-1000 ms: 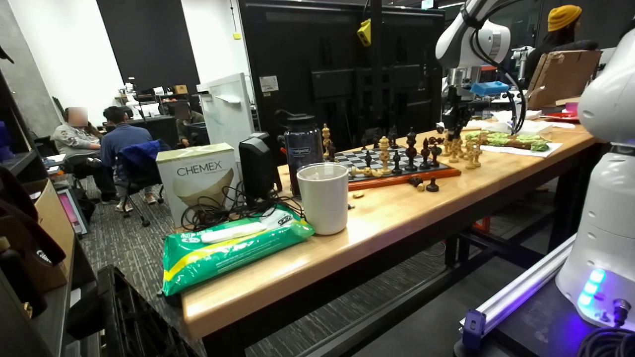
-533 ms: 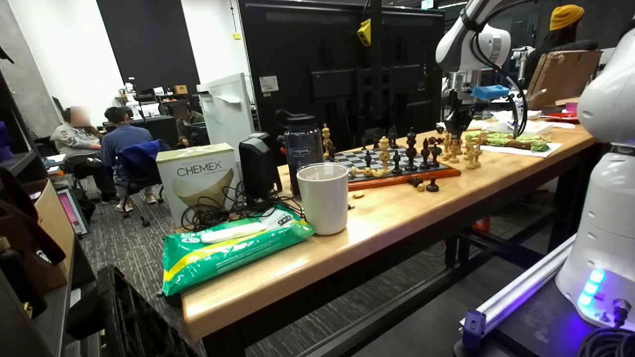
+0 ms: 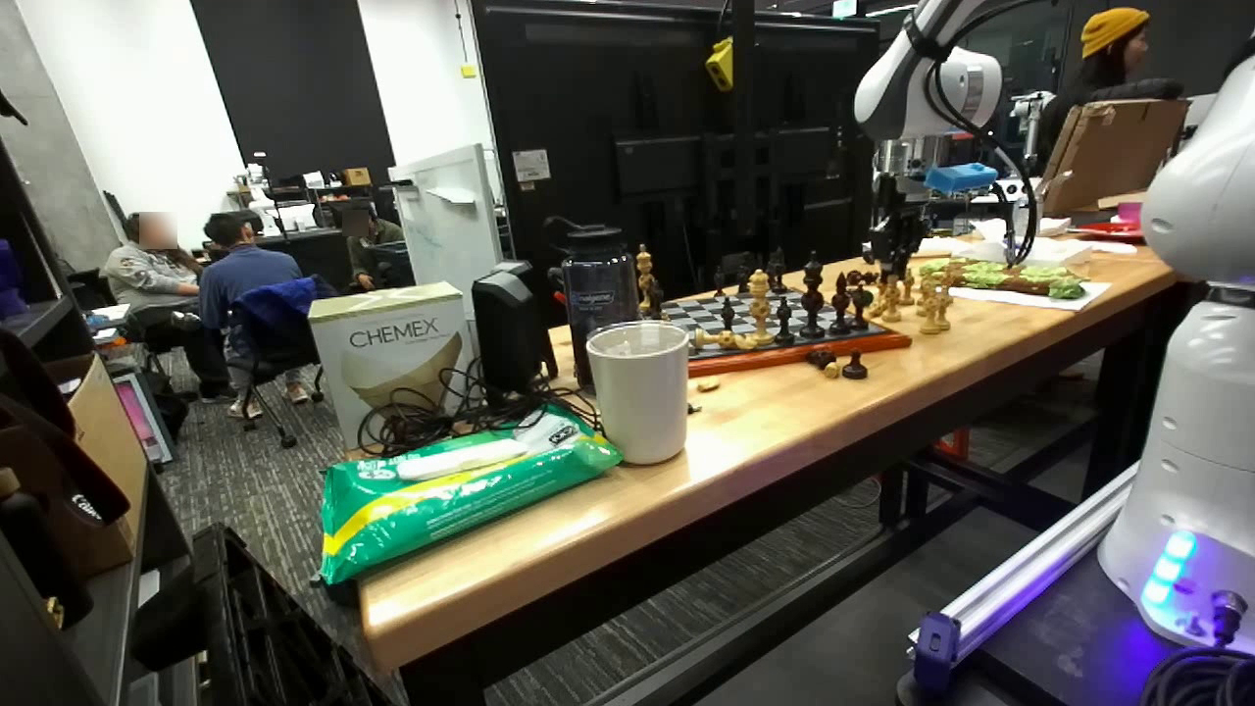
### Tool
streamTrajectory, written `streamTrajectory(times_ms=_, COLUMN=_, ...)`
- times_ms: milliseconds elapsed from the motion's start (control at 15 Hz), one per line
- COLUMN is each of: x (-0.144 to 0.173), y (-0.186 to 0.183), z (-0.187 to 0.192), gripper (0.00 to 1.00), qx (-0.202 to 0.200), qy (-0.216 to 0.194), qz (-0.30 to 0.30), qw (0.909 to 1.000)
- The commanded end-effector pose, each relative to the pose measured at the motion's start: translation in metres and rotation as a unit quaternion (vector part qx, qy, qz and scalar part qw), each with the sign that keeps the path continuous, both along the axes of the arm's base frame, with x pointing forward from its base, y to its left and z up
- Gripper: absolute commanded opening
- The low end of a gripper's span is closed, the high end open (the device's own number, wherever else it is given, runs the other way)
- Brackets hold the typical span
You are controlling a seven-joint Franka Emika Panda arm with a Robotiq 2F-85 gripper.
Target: Put one of the beige chess pieces on the chess board
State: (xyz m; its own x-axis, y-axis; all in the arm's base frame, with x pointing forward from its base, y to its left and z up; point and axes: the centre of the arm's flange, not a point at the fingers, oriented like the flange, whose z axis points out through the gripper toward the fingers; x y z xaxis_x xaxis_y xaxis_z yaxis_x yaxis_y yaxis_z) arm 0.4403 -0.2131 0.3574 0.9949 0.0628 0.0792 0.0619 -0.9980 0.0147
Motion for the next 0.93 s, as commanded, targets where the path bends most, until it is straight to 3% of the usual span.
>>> streamTrajectory(times_ms=0, x=0.007, y=0.004, z=0.017, gripper=0.63, qx=-0.011, qy=-0.006, qz=0.009, qw=0.9999)
streamTrajectory(times_ms=333, x=0.004, y=0.008, z=0.02, gripper=0.97, qx=-0.003, qy=-0.014, qz=0.008, qw=0.9999)
streamTrajectory(times_ms=867, x=-0.022, y=0.011, z=0.006, gripper=1.0, qx=0.013, qy=-0.008, qz=-0.014, qw=0.9998)
